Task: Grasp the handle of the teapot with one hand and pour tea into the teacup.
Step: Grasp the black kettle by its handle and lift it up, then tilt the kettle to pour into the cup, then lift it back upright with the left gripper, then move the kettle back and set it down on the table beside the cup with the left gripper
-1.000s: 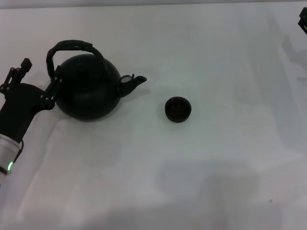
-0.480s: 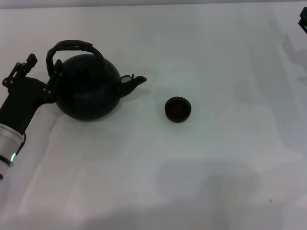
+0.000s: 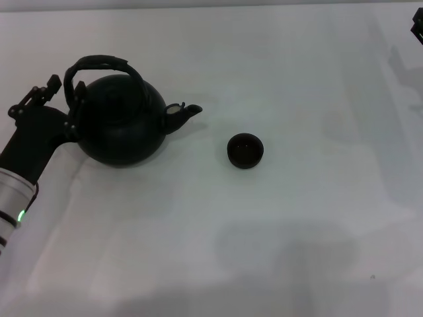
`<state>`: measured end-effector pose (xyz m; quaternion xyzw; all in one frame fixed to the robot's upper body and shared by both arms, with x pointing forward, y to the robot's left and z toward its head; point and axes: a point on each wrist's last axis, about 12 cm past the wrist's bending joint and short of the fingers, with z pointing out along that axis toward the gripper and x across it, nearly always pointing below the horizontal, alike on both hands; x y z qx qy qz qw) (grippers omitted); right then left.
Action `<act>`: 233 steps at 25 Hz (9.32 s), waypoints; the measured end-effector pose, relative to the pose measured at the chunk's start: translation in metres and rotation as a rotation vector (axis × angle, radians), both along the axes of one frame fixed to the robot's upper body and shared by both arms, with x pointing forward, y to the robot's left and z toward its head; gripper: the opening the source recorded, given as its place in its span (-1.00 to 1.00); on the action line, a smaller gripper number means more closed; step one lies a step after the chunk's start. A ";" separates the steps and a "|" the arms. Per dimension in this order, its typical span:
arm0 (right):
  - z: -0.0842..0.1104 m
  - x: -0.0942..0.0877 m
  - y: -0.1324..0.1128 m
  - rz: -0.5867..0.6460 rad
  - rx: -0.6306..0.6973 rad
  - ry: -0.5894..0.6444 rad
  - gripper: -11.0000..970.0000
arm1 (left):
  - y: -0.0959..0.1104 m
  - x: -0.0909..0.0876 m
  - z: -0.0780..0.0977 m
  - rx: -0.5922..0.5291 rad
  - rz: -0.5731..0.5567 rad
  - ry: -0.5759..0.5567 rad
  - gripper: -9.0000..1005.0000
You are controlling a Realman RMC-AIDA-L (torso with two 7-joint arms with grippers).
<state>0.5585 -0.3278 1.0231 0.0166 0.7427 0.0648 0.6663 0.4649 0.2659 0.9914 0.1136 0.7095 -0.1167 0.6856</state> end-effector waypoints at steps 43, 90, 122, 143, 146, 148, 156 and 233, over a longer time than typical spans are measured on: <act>-0.002 -0.002 -0.003 -0.007 0.007 0.015 0.72 | 0.007 0.103 0.071 0.206 -0.332 -0.174 -0.78; -0.003 0.000 0.000 0.001 0.002 0.030 0.72 | -0.082 0.164 0.093 0.643 -0.679 -0.165 -0.77; -0.002 0.002 -0.008 -0.027 -0.008 0.035 0.72 | -0.103 0.172 0.106 0.754 -0.779 -0.247 -0.78; -0.003 0.000 -0.010 -0.033 -0.007 0.037 0.72 | -0.110 0.175 0.111 0.799 -0.824 -0.267 -0.78; -0.003 0.000 -0.010 -0.034 -0.007 0.038 0.72 | -0.110 0.176 0.111 0.813 -0.828 -0.279 -0.78; -0.003 -0.001 -0.010 -0.035 -0.007 0.039 0.72 | -0.111 0.176 0.111 0.821 -0.833 -0.284 -0.78; -0.004 -0.002 -0.012 -0.039 -0.006 0.041 0.72 | -0.114 0.176 0.113 0.829 -0.844 -0.291 -0.78; -0.001 0.005 -0.016 -0.050 -0.032 0.056 0.72 | -0.037 0.076 0.063 0.086 -0.231 -0.328 -0.78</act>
